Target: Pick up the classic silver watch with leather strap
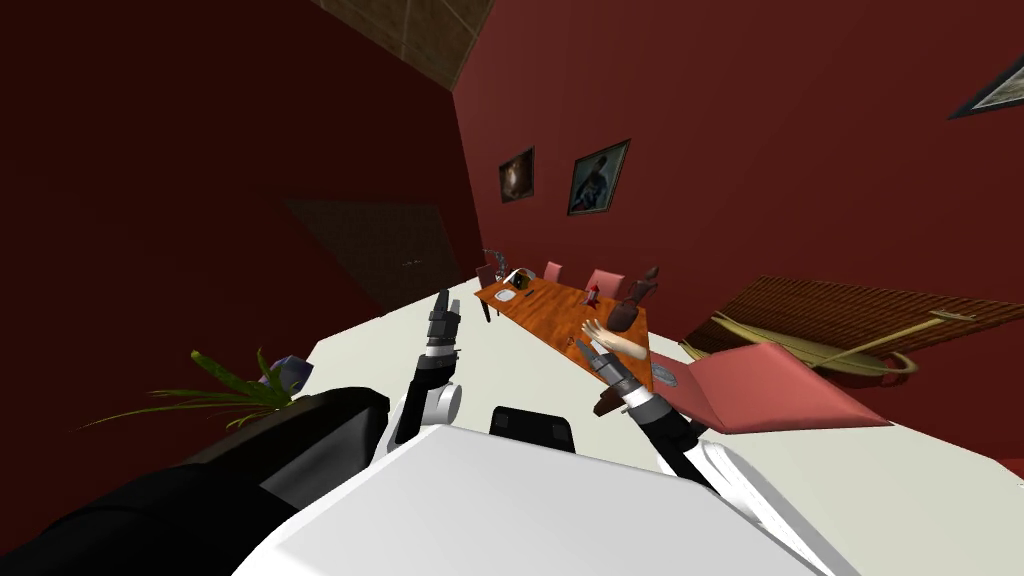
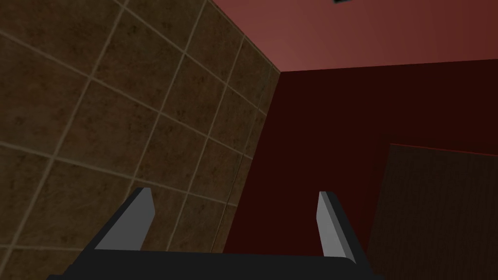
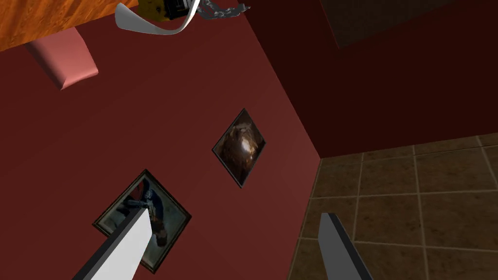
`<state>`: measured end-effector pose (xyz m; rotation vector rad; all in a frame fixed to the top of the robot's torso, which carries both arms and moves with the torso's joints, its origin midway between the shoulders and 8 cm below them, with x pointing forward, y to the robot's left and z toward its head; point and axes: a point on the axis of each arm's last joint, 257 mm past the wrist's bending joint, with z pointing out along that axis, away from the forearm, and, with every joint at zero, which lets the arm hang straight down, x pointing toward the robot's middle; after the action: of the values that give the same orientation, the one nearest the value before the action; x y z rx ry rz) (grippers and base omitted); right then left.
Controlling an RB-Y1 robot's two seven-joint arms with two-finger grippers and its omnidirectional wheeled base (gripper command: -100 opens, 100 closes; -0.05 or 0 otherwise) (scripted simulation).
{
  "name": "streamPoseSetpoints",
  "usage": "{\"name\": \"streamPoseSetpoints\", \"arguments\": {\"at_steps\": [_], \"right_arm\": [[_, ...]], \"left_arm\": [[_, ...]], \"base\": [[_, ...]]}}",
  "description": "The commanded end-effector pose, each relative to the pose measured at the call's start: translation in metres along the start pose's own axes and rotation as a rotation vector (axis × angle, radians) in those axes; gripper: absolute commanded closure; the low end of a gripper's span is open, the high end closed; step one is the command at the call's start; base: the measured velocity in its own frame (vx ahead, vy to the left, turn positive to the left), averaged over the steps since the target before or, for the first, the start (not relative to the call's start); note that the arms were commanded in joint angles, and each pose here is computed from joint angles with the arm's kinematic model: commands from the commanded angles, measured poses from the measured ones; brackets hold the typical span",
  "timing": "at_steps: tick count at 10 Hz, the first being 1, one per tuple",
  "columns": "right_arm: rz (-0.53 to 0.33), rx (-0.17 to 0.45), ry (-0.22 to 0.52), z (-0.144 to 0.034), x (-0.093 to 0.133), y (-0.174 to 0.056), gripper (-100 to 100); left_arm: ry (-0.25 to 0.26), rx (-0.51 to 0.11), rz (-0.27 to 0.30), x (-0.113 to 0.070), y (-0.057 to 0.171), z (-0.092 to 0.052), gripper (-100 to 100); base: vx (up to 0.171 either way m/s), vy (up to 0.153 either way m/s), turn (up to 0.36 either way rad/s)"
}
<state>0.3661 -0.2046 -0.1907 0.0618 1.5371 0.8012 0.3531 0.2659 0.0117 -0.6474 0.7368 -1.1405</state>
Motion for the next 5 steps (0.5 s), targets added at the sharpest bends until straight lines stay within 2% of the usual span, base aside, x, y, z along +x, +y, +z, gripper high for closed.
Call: {"name": "streamPoseSetpoints", "arguments": {"at_steps": [1,2,3,4,5], "right_arm": [[-0.047,0.010,0.045,-0.003,0.014,-0.008,-100],[-0.054,0.010,0.048,-0.003,0.015,-0.009,-100],[-0.090,0.023,0.109,-0.008,0.035,-0.019,-100],[-0.115,0.024,0.122,-0.008,0.038,-0.020,-100],[-0.127,0.024,0.129,-0.008,0.039,-0.020,-100]], "left_arm": [[0.000,0.000,0.000,0.000,0.000,0.000,0],[0.000,0.000,0.000,0.000,0.000,0.000,0],[0.000,0.000,0.000,0.000,0.000,0.000,0],[0.000,0.000,0.000,0.000,0.000,0.000,0],[0.000,0.000,0.000,0.000,0.000,0.000,0]], "base": [[-0.009,0.008,0.131],[-0.004,0.003,-0.030],[-0.003,0.015,0.195],[-0.004,0.010,0.183],[0.000,0.000,0.000]]}}
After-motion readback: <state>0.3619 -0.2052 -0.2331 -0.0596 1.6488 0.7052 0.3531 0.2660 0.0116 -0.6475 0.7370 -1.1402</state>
